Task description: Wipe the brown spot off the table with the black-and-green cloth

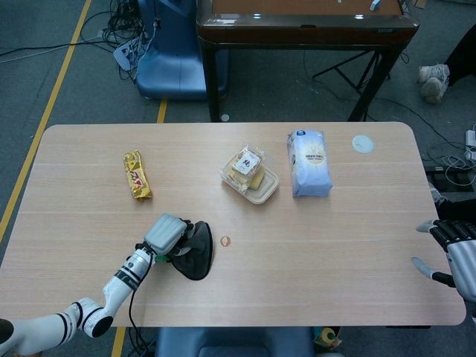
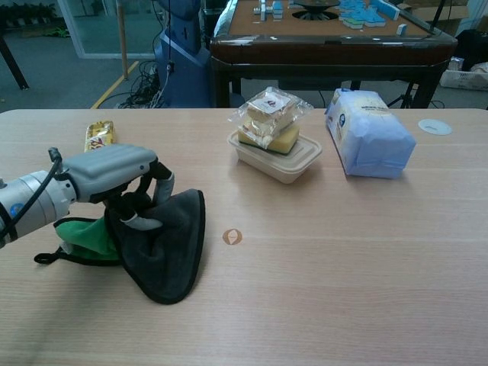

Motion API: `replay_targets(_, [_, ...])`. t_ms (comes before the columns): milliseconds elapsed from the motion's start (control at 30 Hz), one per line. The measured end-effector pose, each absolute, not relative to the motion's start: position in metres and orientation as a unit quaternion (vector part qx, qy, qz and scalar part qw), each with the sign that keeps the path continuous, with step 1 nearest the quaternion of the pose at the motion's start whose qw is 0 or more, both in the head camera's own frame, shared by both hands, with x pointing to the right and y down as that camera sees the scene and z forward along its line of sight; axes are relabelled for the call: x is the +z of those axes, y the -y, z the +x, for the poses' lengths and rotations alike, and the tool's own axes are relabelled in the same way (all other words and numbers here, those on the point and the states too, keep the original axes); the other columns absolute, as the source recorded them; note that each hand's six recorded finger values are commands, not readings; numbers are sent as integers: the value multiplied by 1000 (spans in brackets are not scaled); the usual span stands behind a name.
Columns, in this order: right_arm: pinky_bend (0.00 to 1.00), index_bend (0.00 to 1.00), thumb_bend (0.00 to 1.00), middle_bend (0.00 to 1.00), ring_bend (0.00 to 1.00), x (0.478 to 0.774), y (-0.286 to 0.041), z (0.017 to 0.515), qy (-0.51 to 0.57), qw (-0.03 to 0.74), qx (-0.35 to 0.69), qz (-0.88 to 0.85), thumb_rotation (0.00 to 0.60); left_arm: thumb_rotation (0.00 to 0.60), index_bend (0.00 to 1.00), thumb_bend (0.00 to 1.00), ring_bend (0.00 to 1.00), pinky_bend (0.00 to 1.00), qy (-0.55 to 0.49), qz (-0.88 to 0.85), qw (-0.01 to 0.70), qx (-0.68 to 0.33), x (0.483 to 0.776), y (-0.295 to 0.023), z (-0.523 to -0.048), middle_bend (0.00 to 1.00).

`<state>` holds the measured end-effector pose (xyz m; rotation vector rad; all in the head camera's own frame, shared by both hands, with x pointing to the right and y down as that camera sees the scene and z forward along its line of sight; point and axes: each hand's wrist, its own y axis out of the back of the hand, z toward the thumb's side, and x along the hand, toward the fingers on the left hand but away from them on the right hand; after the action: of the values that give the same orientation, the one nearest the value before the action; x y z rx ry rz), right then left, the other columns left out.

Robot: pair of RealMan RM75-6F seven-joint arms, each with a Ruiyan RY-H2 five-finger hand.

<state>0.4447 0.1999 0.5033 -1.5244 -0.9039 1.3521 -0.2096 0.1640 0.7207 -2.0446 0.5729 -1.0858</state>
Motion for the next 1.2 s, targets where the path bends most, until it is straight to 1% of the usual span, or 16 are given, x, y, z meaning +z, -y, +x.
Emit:
replay_targets(167, [288,366,249,361,315,503,-200,444,363,441,545,-614,600,600,563,227,625,920,-231,-814,365,-389,709,-150,-178,571])
replay_targets(333, [288,366,249,361,315,503,-200,445,363,441,548,-611,600,600,548,227,621,920,-228,-826,361,-368,708,-148,-148,570])
replay_targets(433, [288,366,249,361,315,502,-200,445,363,442,549,-610,600,600,540,227,618,920,-217,-832,363,-358,710,-151,-129,570])
replay_targets(667, [288,366,249,361,315,503,-199,445,363,440,551,-610,600,600,531,227,601,910,-176,-841,376,-345,719,-170,-94,569])
replay_targets(900, [288,366,249,361,315,504,-199,446,363,440,551,-609,600,600,532,227,594,903,-148,-819,422,-360,735,-176,-83,565])
replay_targets(1200, [288,366,249,362,315,503,-199,447,365,440,552,-607,600,600,534,227,582,903,-130,-772,487,-387,754,-167,-95,560])
